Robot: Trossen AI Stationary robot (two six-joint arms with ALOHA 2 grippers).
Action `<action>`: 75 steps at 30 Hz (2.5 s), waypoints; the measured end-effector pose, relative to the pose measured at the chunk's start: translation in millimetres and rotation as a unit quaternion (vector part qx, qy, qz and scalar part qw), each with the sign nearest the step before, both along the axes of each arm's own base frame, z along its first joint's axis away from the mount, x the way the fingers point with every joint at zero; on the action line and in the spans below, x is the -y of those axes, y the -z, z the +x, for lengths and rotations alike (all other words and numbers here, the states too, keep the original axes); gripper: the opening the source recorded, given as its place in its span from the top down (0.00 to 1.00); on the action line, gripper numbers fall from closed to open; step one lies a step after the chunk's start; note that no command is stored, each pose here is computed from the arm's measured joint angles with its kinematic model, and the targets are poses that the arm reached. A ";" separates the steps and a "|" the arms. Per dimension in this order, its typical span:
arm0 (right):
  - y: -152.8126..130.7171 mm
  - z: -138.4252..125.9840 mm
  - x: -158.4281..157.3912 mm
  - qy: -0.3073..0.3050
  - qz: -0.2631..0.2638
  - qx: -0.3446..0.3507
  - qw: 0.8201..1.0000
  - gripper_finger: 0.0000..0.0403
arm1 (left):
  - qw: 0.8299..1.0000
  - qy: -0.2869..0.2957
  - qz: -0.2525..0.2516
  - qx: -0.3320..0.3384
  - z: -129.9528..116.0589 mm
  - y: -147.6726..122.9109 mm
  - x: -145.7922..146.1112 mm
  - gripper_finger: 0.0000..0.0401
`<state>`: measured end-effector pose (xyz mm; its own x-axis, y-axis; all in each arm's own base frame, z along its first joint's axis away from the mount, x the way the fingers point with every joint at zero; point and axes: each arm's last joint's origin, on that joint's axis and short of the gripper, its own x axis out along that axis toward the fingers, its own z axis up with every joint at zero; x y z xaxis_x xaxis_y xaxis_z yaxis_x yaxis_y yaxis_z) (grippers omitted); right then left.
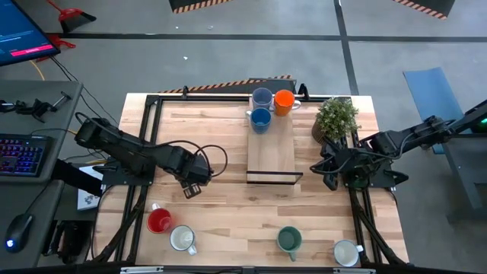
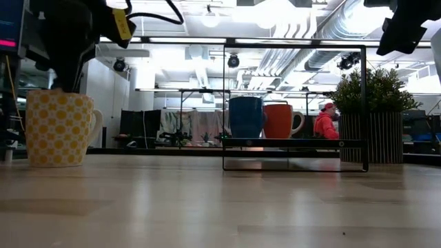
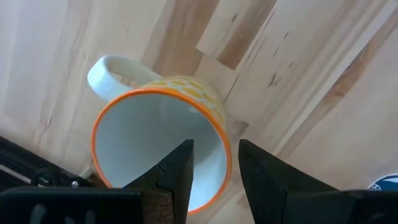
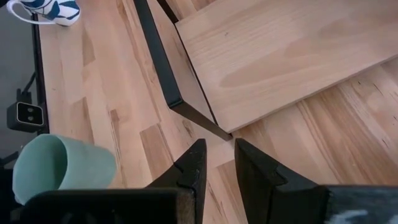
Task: Place coffee mugs
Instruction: Put the yellow mug on the shelf, next to the orange mug
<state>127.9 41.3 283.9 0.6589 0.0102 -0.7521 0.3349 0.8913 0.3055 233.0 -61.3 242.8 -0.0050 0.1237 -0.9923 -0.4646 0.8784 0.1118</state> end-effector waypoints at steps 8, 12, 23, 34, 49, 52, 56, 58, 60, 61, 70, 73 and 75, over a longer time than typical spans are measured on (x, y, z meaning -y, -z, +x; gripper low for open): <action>0.1 -0.2 -0.6 -0.006 0.008 -0.003 1.000 0.84 | 1.000 0.001 0.006 0.015 5.2 2.6 0.8 0.71; 0.2 -0.3 -0.9 -0.010 0.013 -0.005 1.000 0.84 | 1.000 0.001 0.013 0.007 7.6 6.8 1.3 0.71; 0.2 -0.3 -0.9 -0.010 0.013 -0.005 1.000 0.84 | 0.999 -0.003 0.032 -0.018 15.2 20.7 2.6 0.71; 0.2 -0.4 -0.9 -0.010 0.013 -0.005 1.000 0.84 | 0.999 -0.013 0.032 -0.017 15.3 20.7 2.0 0.71; 0.2 -0.4 -0.9 -0.010 0.013 -0.005 1.000 0.84 | 0.999 -0.007 0.029 -0.020 17.8 20.3 -7.9 0.99; 0.2 -0.3 -1.0 -0.009 0.014 -0.005 1.000 0.84 | 0.999 -0.007 0.028 -0.014 21.2 20.4 -16.6 0.99; -0.3 0.2 -1.1 -0.006 0.018 -0.002 1.000 0.84 | 1.000 0.001 0.023 -0.001 28.7 14.1 -30.2 0.99; -0.9 1.0 -1.4 -0.006 0.019 0.003 1.000 0.84 | 1.000 0.006 0.021 0.012 34.0 6.5 -38.3 0.99; -1.2 1.2 -1.5 -0.006 0.020 0.005 1.000 0.84 | 0.999 0.009 0.021 0.030 40.0 -4.4 -46.9 0.99; -1.3 1.4 -1.6 -0.006 0.021 0.006 1.000 0.84 | 0.999 0.012 0.021 0.040 43.0 -10.7 -51.5 0.99; -3.6 3.9 -2.5 -0.006 0.027 0.023 0.999 0.84 | 0.992 0.024 0.040 0.113 70.4 -63.7 -98.2 1.00; -5.4 5.7 -3.2 -0.007 0.031 0.036 0.999 0.84 | 0.991 0.048 0.048 0.118 92.1 -73.5 -108.0 1.00; -5.4 5.7 -3.2 -0.007 0.032 0.036 0.999 0.84 | 0.989 0.069 0.050 0.119 110.7 -75.6 -111.6 1.00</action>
<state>133.6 44.6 289.2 0.7103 0.0650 -0.7009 0.2988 0.8737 0.3838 343.8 50.3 318.4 0.2510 0.2049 -0.9460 -0.3655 0.9251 0.1034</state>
